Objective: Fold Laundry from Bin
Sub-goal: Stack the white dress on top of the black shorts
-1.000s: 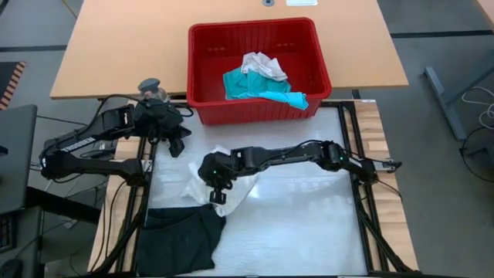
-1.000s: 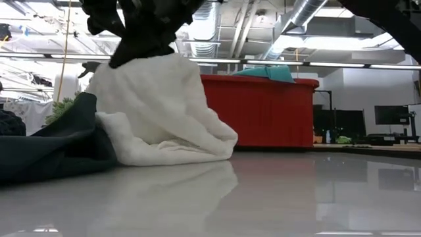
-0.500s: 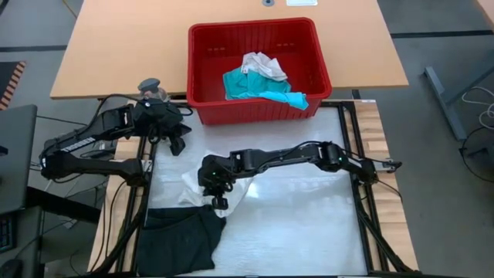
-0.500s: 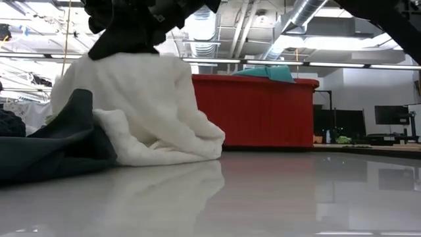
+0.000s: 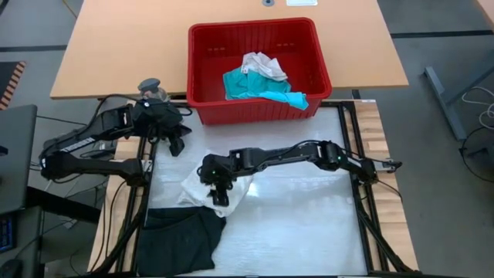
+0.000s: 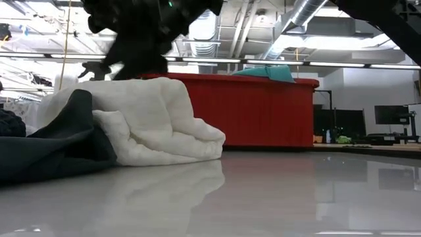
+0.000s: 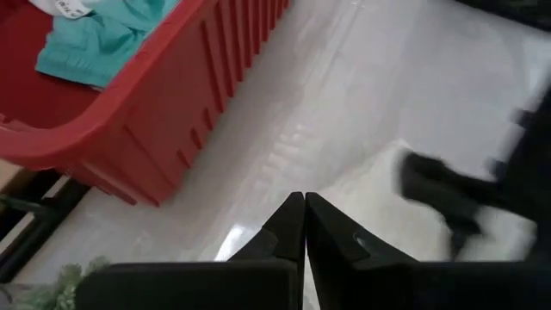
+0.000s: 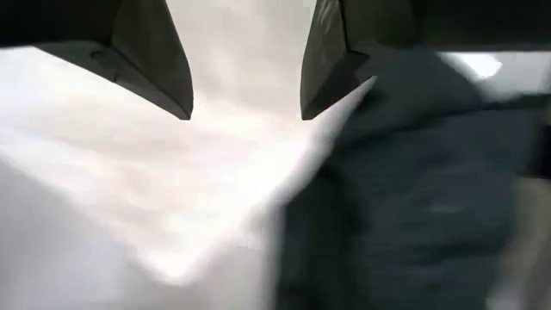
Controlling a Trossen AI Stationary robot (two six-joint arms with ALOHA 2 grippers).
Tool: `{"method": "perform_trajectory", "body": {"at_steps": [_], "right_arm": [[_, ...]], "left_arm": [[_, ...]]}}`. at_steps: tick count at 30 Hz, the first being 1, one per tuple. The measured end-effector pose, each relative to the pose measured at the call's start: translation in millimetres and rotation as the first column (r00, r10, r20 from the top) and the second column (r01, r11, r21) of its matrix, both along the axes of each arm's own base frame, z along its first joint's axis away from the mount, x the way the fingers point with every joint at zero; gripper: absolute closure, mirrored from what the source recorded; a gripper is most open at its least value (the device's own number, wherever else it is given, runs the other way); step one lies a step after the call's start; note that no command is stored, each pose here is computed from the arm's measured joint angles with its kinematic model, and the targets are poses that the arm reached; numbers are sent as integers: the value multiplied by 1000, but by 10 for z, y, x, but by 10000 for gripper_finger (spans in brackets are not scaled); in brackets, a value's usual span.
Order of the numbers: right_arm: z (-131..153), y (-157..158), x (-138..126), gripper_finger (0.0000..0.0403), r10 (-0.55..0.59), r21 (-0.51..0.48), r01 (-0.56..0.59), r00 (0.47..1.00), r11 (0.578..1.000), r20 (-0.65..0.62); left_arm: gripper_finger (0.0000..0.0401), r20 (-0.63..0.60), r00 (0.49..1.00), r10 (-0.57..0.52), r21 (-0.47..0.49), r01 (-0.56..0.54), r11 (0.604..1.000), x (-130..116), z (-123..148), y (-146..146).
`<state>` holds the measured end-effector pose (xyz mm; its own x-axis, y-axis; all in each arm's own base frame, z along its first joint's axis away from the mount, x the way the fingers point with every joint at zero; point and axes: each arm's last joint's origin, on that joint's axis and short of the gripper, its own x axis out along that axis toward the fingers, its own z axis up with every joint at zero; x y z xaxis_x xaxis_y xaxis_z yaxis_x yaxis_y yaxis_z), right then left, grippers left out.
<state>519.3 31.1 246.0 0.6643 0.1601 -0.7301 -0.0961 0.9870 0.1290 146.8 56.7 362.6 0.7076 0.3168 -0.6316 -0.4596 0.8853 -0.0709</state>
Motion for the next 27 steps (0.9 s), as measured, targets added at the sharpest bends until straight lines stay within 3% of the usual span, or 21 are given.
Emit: {"method": "perform_trajectory", "body": {"at_steps": [5, 10, 15, 19, 27], "right_arm": [[25, -489, -80, 165, -192, 12, 193, 978, 981, -82], [-39, -877, -262, 165, -326, 22, 345, 904, 938, -275], [-192, -980, -330, 164, -316, 6, 339, 882, 941, -350], [-150, -977, -293, 164, -274, 47, 302, 912, 952, -306], [-268, -1004, -253, 134, -257, 49, 286, 914, 957, -314]], "left_arm": [[401, 27, 999, 19, -25, -18, 1000, -61, 25, -25], [401, 43, 999, 11, -116, -6, 993, -100, -7, -60], [401, 36, 999, -30, -242, 38, 970, -77, -216, -88], [401, 0, 1000, 9, -281, -9, 960, -63, -446, -86], [401, 51, 998, 36, -373, -14, 928, -16, -708, -88]]}}
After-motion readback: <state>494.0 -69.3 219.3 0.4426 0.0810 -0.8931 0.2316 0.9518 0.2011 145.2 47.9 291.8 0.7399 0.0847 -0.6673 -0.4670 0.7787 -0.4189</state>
